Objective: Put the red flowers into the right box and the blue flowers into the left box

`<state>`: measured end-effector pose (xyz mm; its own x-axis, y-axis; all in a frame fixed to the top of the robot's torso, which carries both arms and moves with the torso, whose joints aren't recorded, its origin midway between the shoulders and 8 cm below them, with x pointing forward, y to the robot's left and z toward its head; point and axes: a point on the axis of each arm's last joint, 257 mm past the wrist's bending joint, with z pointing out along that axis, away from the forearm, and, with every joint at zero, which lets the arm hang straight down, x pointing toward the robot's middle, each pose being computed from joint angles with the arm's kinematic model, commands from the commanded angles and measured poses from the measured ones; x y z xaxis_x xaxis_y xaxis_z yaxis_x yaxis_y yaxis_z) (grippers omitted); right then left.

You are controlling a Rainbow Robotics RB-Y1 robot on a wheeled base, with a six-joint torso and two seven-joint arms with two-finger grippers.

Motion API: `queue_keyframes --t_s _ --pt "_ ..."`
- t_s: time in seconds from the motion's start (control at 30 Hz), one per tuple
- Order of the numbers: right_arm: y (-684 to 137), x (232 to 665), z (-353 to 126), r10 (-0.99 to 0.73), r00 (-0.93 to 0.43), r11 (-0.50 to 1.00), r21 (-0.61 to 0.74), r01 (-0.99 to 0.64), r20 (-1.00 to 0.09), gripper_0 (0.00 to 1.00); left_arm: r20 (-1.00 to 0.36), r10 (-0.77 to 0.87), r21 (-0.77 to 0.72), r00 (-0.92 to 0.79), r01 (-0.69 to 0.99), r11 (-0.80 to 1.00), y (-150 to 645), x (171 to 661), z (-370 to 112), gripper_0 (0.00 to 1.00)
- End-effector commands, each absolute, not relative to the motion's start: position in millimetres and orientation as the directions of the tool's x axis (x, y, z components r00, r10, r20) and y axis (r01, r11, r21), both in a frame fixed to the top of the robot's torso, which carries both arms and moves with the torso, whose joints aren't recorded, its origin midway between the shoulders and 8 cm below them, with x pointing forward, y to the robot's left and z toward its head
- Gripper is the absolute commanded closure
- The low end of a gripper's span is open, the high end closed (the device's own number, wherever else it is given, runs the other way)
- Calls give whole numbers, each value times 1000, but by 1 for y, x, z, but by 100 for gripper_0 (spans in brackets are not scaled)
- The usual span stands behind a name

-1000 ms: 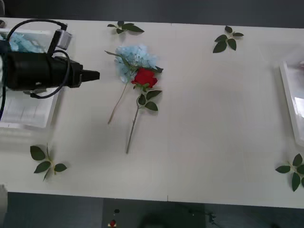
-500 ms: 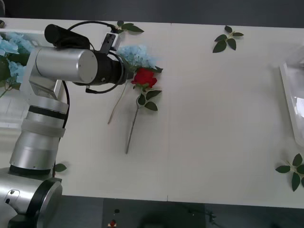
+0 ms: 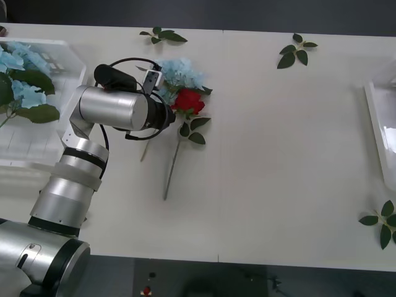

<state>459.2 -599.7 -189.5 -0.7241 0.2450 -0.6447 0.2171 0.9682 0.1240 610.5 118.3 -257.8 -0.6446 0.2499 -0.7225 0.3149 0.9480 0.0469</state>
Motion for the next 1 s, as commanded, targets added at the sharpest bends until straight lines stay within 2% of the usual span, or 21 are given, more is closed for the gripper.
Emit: queue_keyframes --t_s 0.03,0.13,0.3,0.5,0.6,0.67,0.73,0.77,0.8,0.87,0.93,1.0 --pt "-579 483 -153 327 -659 945 248 214 -677 0 -733 282 104 -619 308 946 127 617 -248 12" --pt "-543 498 -137 386 -636 913 376 159 -668 0 -717 304 137 -628 300 944 134 617 -257 25" --pt "-483 508 -106 336 -634 878 475 -58 -697 0 -689 332 174 -644 298 938 141 614 -270 27" --pt "-382 495 -80 89 -570 797 401 -451 -817 0 -662 356 190 -660 311 931 141 609 -285 31" --pt "-332 480 -65 -61 -447 707 278 -651 -892 0 -656 372 203 -657 321 925 138 607 -287 32" --pt "-310 468 -59 -123 -373 645 211 -734 -920 0 -651 381 209 -656 328 921 136 606 -289 45" --pt "-287 454 -52 -192 -261 567 110 -817 -946 0 -645 389 214 -658 333 918 135 604 -292 68" --pt "-278 449 -50 -217 -206 535 61 -843 -954 0 -642 392 215 -658 337 917 133 604 -294 75" --pt "-265 442 -48 -235 -147 495 12 -869 -961 0 -639 397 218 -659 339 915 133 603 -295 80" --pt "-246 431 -46 -244 -60 437 -54 -898 -968 0 -634 401 220 -661 343 913 133 601 -298 83" --pt "-230 423 -44 -218 -39 408 -55 -911 -975 0 -632 406 222 -661 348 911 132 599 -300 88" --pt "-213 415 -43 -191 -19 380 -56 -923 -981 0 -625 411 226 -664 350 909 135 597 -304 100"
